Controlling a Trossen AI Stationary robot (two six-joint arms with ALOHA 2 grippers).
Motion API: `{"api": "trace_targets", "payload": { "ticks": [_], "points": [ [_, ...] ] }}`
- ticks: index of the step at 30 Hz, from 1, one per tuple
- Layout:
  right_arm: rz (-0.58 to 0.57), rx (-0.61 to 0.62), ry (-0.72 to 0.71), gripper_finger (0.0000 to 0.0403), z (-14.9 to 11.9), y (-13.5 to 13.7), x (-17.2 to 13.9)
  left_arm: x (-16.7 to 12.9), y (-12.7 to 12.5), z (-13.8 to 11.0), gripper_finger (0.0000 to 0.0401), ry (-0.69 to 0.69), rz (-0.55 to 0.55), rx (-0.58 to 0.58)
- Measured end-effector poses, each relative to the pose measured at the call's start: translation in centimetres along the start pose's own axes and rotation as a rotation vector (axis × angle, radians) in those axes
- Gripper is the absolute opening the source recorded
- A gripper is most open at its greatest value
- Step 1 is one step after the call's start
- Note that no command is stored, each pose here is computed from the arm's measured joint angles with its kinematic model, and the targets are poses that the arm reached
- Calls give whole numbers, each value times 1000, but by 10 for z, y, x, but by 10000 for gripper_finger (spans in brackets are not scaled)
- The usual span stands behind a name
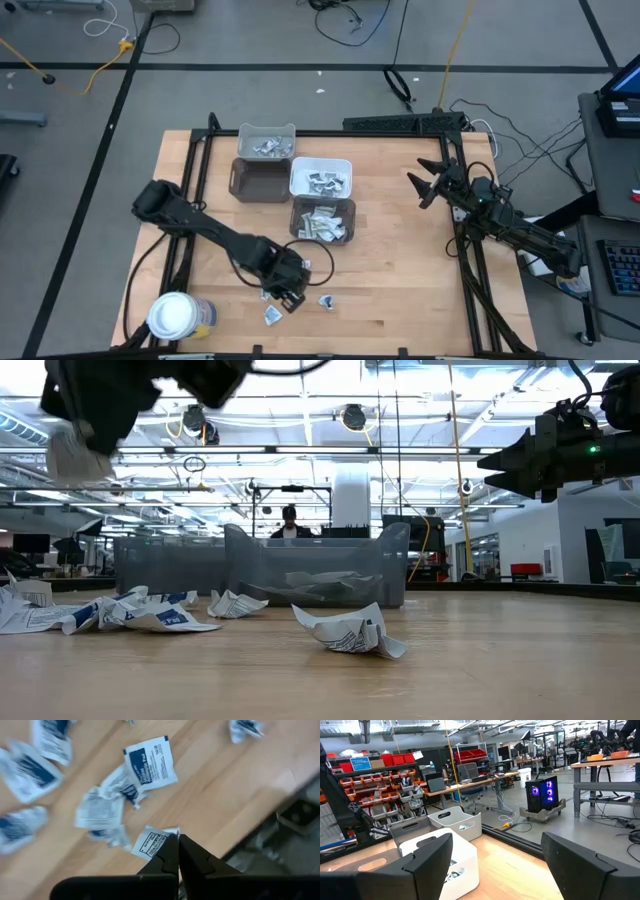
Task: Pick & Place First Aid Supplies
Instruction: Put the orange ointment pack into the gray bin
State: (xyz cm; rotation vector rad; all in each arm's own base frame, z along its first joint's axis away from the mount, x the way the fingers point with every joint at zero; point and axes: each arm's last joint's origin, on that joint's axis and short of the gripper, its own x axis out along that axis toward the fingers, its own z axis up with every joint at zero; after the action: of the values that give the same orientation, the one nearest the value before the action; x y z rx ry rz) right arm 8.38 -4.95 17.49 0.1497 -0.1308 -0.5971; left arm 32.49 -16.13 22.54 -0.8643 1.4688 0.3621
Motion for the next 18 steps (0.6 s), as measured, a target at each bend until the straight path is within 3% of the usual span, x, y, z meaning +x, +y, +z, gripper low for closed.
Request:
{"api": "trace_targets", "payload": {
  "ticks": [9,15,18],
  "points": [
    [0,0,0,297,0,0,0,-58,31,-14,2,28,60,357],
    [0,0,0,297,0,0,0,-80,49,-24,1,86,114,660],
    [0,0,0,297,0,0,0,-85,55,-25,1,115,126,740]
  ]
}}
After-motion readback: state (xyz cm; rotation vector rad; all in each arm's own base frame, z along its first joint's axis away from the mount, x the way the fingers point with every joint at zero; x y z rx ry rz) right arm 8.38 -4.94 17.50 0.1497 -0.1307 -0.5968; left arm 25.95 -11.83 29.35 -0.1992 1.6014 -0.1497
